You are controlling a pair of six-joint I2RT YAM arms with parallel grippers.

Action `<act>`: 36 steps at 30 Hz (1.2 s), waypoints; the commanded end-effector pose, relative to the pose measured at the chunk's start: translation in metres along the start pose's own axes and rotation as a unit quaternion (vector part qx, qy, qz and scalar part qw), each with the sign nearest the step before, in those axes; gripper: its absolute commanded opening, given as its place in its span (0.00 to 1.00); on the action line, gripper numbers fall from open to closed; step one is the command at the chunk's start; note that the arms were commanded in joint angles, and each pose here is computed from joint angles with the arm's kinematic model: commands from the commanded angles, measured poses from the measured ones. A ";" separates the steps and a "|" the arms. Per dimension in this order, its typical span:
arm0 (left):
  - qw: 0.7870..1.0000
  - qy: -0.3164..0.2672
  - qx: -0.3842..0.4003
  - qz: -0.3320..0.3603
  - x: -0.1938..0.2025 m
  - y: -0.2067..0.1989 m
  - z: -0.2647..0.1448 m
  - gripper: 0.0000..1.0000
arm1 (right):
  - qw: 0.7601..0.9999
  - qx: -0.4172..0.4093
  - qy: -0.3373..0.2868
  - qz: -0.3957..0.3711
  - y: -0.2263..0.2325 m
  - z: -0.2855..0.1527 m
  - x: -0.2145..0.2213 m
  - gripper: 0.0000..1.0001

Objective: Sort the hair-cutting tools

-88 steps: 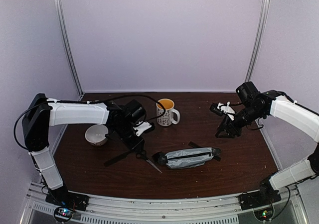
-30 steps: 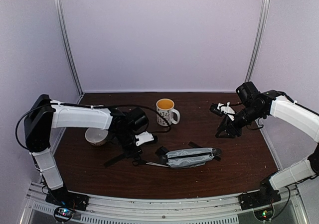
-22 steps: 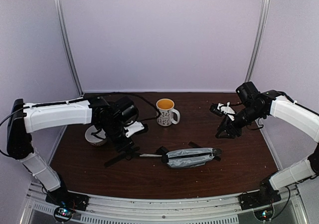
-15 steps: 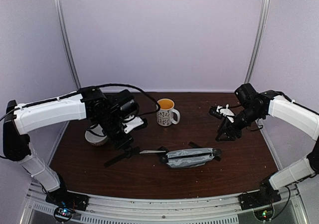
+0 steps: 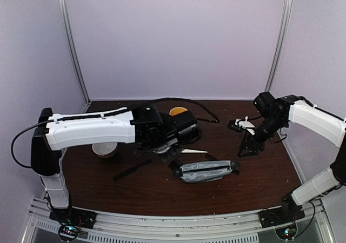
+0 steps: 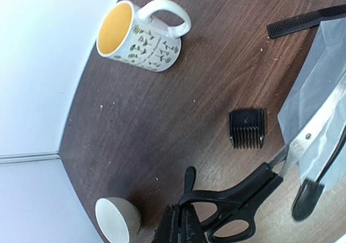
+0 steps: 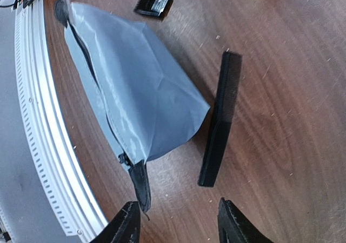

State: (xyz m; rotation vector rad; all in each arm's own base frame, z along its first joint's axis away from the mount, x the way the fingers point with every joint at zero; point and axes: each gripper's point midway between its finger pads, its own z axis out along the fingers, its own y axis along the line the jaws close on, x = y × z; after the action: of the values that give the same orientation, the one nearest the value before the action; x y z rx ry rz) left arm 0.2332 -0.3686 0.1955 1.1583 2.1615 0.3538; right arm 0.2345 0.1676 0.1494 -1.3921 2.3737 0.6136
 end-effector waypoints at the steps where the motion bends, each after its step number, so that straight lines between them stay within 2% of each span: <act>1: 0.994 -0.063 -0.085 0.000 -0.034 -0.002 -0.009 0.00 | 0.999 -0.028 0.040 0.009 0.009 0.001 0.018 0.50; 4: 0.990 -0.072 -0.122 0.027 -0.039 -0.017 -0.010 0.00 | 0.997 -0.064 0.049 0.008 0.020 0.004 0.023 0.51; 10: 0.983 -0.084 -0.154 0.048 -0.041 -0.039 -0.015 0.00 | 0.996 -0.067 0.049 0.031 0.013 0.013 0.020 0.49; 15: 0.970 -0.078 -0.218 0.075 -0.040 -0.043 -0.020 0.00 | 0.995 -0.080 0.050 0.044 0.014 0.019 0.020 0.39; 25: 0.975 -0.057 -0.191 0.097 -0.035 -0.065 -0.006 0.00 | 0.990 -0.121 0.045 0.056 0.022 0.026 0.018 0.06; 28: 0.976 -0.054 -0.183 0.103 -0.034 -0.070 -0.005 0.00 | 0.990 -0.124 0.042 0.057 0.023 0.027 0.016 0.03; 36: 0.977 -0.064 -0.176 0.106 -0.038 -0.078 -0.013 0.00 | 0.988 -0.135 0.038 0.060 0.026 0.027 0.015 0.01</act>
State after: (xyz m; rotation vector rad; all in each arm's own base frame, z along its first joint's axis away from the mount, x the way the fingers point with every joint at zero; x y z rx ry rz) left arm 0.1995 -0.4343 0.1709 1.1791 1.7862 0.7496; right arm 0.2065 0.1778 0.1209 -1.4182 2.5356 0.9121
